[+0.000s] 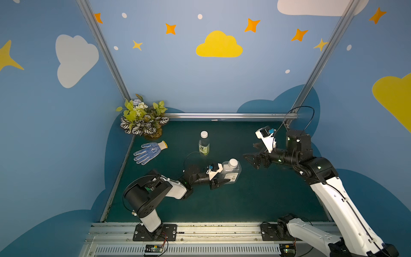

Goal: Screw on the bottle caps
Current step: Place the bottle cap on the plastic bottle, then screw the bottle cap onto the plastic bottle.

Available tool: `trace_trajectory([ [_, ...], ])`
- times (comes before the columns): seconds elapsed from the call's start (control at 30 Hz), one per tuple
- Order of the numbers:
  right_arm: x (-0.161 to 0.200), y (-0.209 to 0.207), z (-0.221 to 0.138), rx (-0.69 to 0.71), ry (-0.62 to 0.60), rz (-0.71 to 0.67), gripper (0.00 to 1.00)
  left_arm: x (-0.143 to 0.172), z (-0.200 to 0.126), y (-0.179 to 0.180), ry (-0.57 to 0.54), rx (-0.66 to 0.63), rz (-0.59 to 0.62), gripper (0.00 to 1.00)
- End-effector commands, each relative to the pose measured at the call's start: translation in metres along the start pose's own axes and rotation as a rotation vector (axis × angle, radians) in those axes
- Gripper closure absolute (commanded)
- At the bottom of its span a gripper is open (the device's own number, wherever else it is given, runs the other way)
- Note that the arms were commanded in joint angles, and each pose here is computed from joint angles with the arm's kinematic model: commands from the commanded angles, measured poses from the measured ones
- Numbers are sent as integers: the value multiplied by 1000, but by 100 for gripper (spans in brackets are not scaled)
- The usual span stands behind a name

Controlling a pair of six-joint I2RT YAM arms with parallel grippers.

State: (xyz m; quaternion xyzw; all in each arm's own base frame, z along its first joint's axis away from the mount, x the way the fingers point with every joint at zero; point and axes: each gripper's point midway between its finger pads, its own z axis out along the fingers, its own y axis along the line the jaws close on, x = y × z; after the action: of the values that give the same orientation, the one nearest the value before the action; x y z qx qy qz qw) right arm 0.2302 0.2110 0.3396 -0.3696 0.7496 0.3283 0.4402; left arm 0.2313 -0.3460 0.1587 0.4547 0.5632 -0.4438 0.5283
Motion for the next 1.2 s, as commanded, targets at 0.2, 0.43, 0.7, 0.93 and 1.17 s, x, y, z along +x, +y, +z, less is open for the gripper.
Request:
trace_trajectory([
  [0.2, -6, 81, 3, -514, -148, -373, 6, -36, -12, -12, -86, 39, 26, 70],
  [0.43, 5, 77, 26, -513, -86, -413, 12, -44, -14, -17, -86, 68, 30, 70],
  [0.7, 5, 72, 39, -498, -60, -428, 23, -45, -15, -20, -80, 78, 37, 70],
  [0.93, 10, 70, 42, -492, -36, -425, 36, -46, -15, -19, -81, 76, 40, 70],
  [1.17, 15, 68, 46, -471, -8, -425, 50, -45, -14, -18, -82, 69, 41, 70],
])
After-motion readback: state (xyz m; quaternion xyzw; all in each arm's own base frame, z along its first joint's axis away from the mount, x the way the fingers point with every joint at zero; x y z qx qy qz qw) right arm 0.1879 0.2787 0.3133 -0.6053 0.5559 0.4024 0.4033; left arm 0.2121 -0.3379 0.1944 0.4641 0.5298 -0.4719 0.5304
